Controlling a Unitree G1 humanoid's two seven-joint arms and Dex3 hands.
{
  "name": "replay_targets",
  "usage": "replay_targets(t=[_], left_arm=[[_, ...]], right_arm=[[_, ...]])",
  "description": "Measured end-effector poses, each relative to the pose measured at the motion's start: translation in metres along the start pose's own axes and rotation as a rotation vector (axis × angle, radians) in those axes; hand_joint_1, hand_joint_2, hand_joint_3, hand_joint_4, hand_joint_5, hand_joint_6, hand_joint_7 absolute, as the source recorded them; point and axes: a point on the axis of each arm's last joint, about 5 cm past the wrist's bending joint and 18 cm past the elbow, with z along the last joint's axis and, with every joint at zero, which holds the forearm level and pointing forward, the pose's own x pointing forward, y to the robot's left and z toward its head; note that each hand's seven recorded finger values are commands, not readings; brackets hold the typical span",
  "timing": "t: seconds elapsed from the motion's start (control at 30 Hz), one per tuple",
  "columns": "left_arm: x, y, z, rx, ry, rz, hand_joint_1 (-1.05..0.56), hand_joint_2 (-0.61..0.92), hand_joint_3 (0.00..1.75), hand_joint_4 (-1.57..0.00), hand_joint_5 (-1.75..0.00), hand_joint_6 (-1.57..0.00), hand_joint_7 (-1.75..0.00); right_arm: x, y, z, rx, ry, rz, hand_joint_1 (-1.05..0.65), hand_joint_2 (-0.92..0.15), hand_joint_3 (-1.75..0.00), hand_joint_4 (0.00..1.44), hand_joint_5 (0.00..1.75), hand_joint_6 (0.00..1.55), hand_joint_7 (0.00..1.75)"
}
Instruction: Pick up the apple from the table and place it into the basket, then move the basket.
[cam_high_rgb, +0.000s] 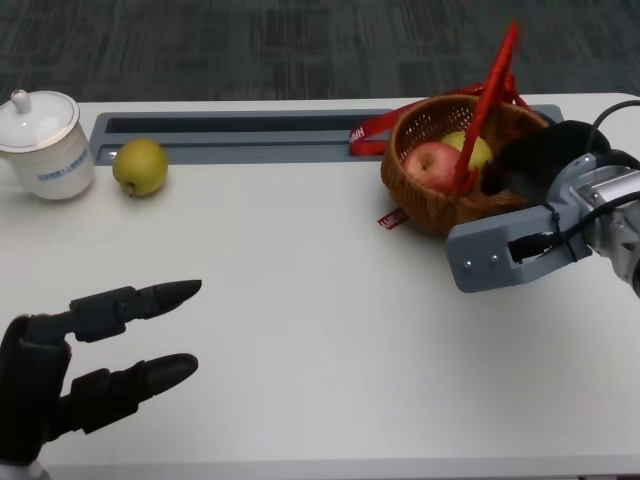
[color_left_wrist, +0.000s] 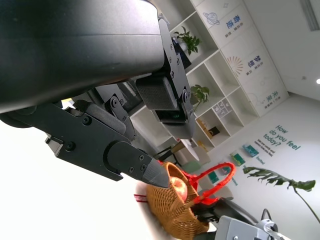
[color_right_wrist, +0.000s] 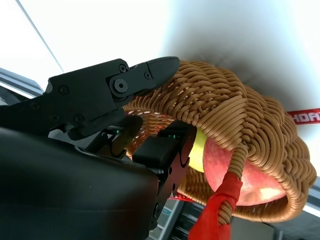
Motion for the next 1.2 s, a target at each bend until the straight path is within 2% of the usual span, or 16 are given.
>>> replay_targets(t=[0.2,0.3,0.4,0.5,0.53,0.6,0.63,0.73,0.77,0.9,1.2], left_arm=[[-0.010,0.001,0.004,0.005,0.011,0.000,-0.36,0.85,0.00,-1.05,-0.01,-0.99,-0.01],[-0.013,0.003,0.005,0.000,0.012,0.003,-0.36,0.84,0.00,-1.06,-0.01,-1.00,-0.01],[-0.014,0.006,0.005,0.003,-0.006,-0.002,-0.36,0.84,0.00,-1.07,-0.02,-1.01,-0.01],[-0.014,0.006,0.006,0.003,-0.013,-0.005,-0.36,0.84,0.00,-1.07,-0.02,-1.01,-0.01],[-0.014,0.006,0.006,0.001,-0.013,-0.007,-0.36,0.84,0.00,-1.07,-0.01,-1.01,-0.01],[-0.014,0.005,0.005,-0.004,-0.010,-0.014,-0.35,0.84,0.00,-1.07,-0.01,-1.01,-0.01],[-0.014,0.005,0.005,-0.008,-0.008,-0.018,-0.36,0.84,0.00,-1.06,-0.01,-1.01,-0.01],[-0.014,0.004,0.003,-0.019,-0.003,-0.022,-0.36,0.84,0.00,-1.06,-0.01,-1.01,-0.01],[-0.013,0.004,0.003,-0.022,-0.003,-0.023,-0.36,0.84,0.00,-1.05,0.00,-1.00,0.00],[-0.009,0.003,0.001,-0.028,-0.011,-0.027,-0.35,0.84,0.00,-1.05,0.00,-1.00,0.00],[-0.001,0.000,-0.001,-0.041,-0.029,-0.046,-0.35,0.84,0.00,-1.04,0.00,-1.00,0.00]], right_arm=[[-0.003,0.004,-0.011,0.102,0.076,-0.012,-0.34,-0.82,0.00,1.00,0.41,1.07,0.00],[-0.004,0.006,-0.015,0.120,0.125,0.018,-0.38,-0.85,0.00,0.94,0.41,1.00,0.01],[-0.005,0.007,-0.018,0.153,0.184,0.059,-0.43,-0.87,-0.01,0.91,0.26,0.98,0.02],[-0.007,0.010,-0.020,0.202,0.188,0.056,-0.36,-0.86,-0.01,0.99,0.18,1.04,0.03],[-0.008,0.012,-0.022,0.222,0.176,0.044,-0.34,-0.87,-0.01,0.99,0.16,1.01,0.02],[-0.010,0.016,-0.024,0.248,0.158,0.031,-0.35,-0.86,-0.01,0.87,0.10,0.87,0.01],[-0.011,0.017,-0.026,0.252,0.152,0.030,-0.40,-0.84,0.00,0.75,0.06,0.75,0.00],[-0.012,0.019,-0.028,0.255,0.142,0.038,-0.70,-0.77,0.00,0.39,0.01,0.45,0.00],[-0.012,0.019,-0.028,0.258,0.139,0.040,-0.78,-0.76,0.00,0.34,0.01,0.39,0.00],[-0.013,0.018,-0.030,0.305,0.107,0.012,-0.94,-0.75,0.00,0.32,0.01,0.27,0.00],[-0.016,0.013,-0.035,0.385,0.035,-0.070,-0.99,-0.81,-0.01,0.27,0.00,0.16,0.00]])
